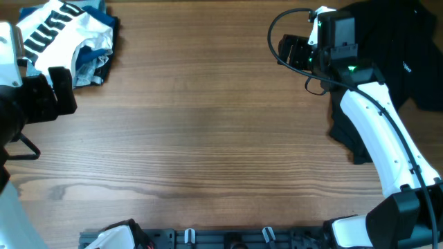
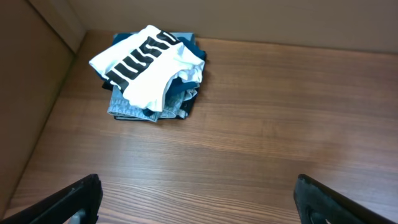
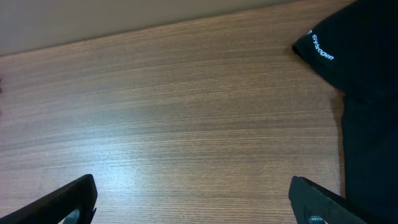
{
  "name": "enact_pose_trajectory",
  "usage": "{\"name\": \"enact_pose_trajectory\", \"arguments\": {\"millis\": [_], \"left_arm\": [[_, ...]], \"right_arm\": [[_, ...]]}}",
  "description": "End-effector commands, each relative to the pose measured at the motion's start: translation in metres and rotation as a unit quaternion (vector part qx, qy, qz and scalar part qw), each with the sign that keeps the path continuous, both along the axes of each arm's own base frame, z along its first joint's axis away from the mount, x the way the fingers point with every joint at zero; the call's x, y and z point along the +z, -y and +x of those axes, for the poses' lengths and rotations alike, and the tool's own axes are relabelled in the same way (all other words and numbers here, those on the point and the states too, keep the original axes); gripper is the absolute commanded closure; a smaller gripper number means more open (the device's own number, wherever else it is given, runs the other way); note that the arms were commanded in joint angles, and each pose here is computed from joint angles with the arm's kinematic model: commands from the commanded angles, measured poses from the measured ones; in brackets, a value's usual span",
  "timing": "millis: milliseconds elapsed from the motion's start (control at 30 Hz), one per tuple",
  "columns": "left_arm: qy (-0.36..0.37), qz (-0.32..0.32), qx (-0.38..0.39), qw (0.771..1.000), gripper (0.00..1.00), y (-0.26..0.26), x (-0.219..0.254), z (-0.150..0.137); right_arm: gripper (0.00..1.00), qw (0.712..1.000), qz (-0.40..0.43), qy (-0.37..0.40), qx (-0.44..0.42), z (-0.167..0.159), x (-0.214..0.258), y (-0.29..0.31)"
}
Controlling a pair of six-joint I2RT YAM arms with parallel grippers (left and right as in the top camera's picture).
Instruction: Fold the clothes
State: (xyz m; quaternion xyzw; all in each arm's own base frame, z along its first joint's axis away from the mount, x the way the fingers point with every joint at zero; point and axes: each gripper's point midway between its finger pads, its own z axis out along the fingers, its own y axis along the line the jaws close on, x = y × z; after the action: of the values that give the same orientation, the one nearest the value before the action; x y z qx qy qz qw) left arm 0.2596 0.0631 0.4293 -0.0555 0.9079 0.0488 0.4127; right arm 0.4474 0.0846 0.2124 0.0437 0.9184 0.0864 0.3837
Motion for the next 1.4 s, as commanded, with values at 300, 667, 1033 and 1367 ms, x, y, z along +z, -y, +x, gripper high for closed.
{"name": "enact_pose_trajectory", "arguments": {"millis": [300, 667, 1033, 1367], "left_arm": [[0.046, 0.014, 0.004, 0.999, 0.0, 0.003, 0.011, -0.013], [0.25, -0.033, -0.133, 0.958, 0.0, 0.058, -0.133, 0.009], [0.314, -0.011, -0.148, 0.938, 0.0, 0.081, -0.238, -0.007], [0.296, -0.035, -0.131, 0.945, 0.0, 0.079, -0.281, -0.013]], "right_arm": [[0.0, 1.0, -0.011, 0.023, -0.003, 0.0, 0.018, 0.004], [0.0, 1.0, -0.011, 0.023, -0.003, 0.0, 0.018, 0.004], [0.0, 1.0, -0.011, 0.023, -0.003, 0.0, 0.018, 0.004], [0.01, 1.0, -0.011, 0.023, -0.003, 0.0, 0.018, 0.004]]}}
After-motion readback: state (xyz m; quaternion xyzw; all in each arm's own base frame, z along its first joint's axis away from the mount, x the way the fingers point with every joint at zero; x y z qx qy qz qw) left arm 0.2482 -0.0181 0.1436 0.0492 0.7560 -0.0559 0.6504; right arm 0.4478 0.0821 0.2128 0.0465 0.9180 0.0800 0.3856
